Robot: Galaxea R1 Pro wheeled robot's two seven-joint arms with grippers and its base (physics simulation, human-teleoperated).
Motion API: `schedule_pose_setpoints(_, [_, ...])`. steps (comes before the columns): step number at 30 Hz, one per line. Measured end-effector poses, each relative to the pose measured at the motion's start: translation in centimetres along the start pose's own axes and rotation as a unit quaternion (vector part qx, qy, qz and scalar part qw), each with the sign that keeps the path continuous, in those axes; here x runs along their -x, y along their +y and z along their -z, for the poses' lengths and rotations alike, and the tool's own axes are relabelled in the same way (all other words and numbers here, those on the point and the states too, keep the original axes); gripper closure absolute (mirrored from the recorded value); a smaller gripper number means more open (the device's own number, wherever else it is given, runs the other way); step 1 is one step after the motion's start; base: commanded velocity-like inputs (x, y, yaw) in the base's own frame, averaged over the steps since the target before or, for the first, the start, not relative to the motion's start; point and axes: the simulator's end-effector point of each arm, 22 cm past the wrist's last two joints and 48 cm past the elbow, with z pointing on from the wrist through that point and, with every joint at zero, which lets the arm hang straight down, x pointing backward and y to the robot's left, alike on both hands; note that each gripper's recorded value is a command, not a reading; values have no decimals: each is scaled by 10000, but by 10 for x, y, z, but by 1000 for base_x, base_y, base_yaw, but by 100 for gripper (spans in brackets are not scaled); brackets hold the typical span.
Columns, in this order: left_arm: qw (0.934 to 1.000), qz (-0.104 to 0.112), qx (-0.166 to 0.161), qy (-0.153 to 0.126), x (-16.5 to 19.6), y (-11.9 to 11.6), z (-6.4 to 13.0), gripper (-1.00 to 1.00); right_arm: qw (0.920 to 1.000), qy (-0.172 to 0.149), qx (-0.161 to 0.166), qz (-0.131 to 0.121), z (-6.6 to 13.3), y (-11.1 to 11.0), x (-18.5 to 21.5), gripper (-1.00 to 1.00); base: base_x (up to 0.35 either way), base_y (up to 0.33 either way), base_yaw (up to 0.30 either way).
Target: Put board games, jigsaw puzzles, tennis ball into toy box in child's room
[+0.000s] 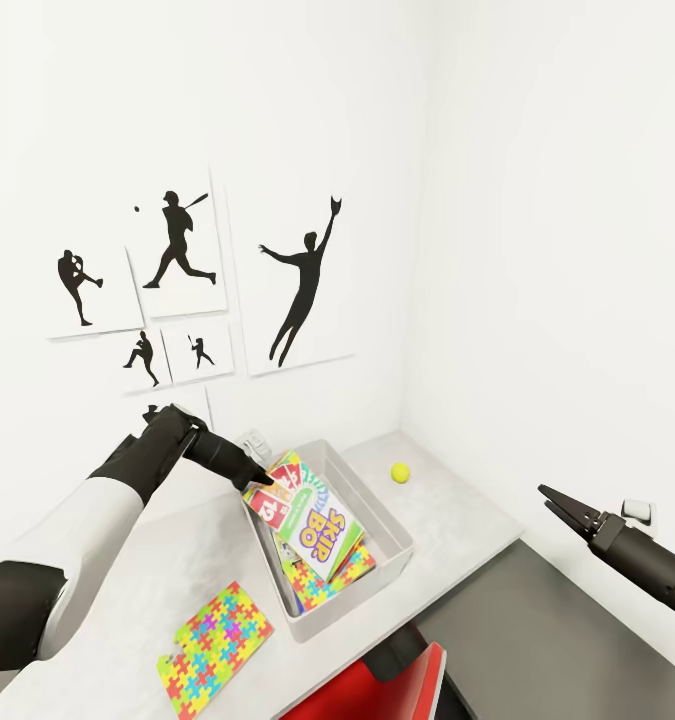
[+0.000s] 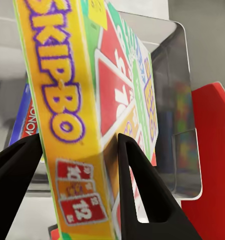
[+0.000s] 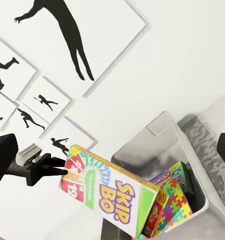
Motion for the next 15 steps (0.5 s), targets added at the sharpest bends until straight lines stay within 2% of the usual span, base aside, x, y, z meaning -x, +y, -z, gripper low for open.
schedule_pose_setpoints(6, [10000, 3, -5, -5, 0, 0, 0, 100, 10000, 0, 1, -1, 0, 0, 0, -100, 0, 0, 0])
schedule_pose_setpoints(7, [10000, 3, -5, -5, 0, 0, 0, -100, 10000, 0, 1, -1, 0, 0, 0, -100, 0, 0, 0])
schedule_pose_setpoints(8, [9999, 19, 36, 147, -9, 3, -3, -100, 10000, 3, -4, -4, 0, -1, 0, -100, 0, 0, 0])
schedule_pose_setpoints(15, [9999, 21, 48, 144, -10, 4, -2, -100, 10000, 3, -3, -5, 0, -1, 0, -100, 0, 0, 0])
